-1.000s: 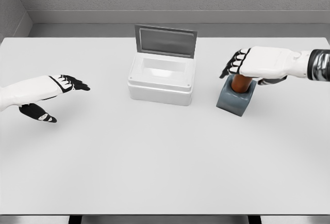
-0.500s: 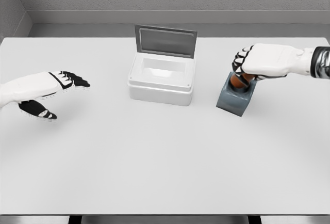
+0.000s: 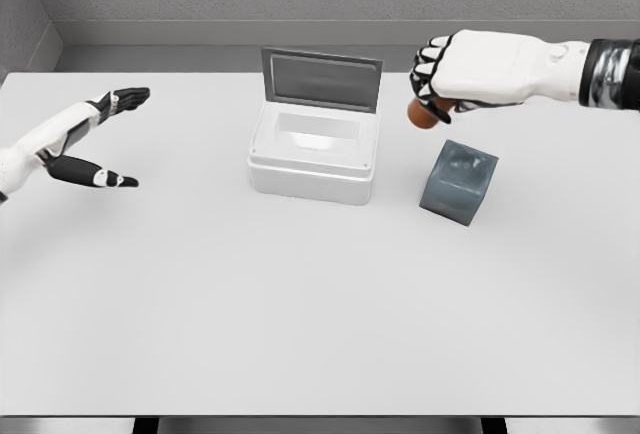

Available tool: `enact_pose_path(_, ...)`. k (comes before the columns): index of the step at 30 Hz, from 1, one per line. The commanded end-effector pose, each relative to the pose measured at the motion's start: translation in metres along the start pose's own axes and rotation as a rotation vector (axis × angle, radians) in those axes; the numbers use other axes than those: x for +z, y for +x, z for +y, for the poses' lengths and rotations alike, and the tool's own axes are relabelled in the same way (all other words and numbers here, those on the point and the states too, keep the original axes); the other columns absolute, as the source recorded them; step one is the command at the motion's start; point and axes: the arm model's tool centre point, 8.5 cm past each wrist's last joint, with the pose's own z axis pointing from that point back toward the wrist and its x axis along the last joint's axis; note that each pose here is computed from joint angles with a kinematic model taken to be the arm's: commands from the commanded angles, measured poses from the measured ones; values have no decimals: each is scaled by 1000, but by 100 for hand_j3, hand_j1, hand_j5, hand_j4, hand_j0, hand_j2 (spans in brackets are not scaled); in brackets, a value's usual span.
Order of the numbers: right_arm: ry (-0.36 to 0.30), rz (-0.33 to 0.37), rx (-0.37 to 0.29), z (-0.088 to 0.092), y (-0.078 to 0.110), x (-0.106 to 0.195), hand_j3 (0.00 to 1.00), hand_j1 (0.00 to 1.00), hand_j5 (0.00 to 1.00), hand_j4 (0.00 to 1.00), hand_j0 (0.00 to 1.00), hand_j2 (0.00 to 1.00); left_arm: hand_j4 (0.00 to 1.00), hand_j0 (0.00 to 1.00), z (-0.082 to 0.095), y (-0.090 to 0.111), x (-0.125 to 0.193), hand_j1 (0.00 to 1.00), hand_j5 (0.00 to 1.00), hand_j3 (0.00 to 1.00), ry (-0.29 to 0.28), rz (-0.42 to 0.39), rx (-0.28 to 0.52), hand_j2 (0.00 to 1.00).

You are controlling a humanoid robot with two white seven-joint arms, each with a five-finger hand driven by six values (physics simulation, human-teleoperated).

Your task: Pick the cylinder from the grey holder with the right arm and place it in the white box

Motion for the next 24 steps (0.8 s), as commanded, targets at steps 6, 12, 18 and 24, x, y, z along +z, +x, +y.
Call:
enact_pose_path(6,-27,-102,15,-10,25,-34,14,14,14,14,14,14,100,100,-15,-17,-30,100,100,100,56,-15,101,100)
enact_pose_path(12,-25,-147,35,-14,38,-45,14,14,14,14,14,14,100,100,-23,-18,-34,100,100,100,17,-4,56,100)
enact_pose_path(18,-39,-154,32,-19,37,-55,14,14,14,14,14,14,100,100,-19,-22,-29,100,100,100,24,13,51,100)
enact_pose_path(24,-22,-123,-7,-11,23,-63,14,14,14,14,14,14,100,100,-15,-29,-22,100,100,100,33,44,47,100)
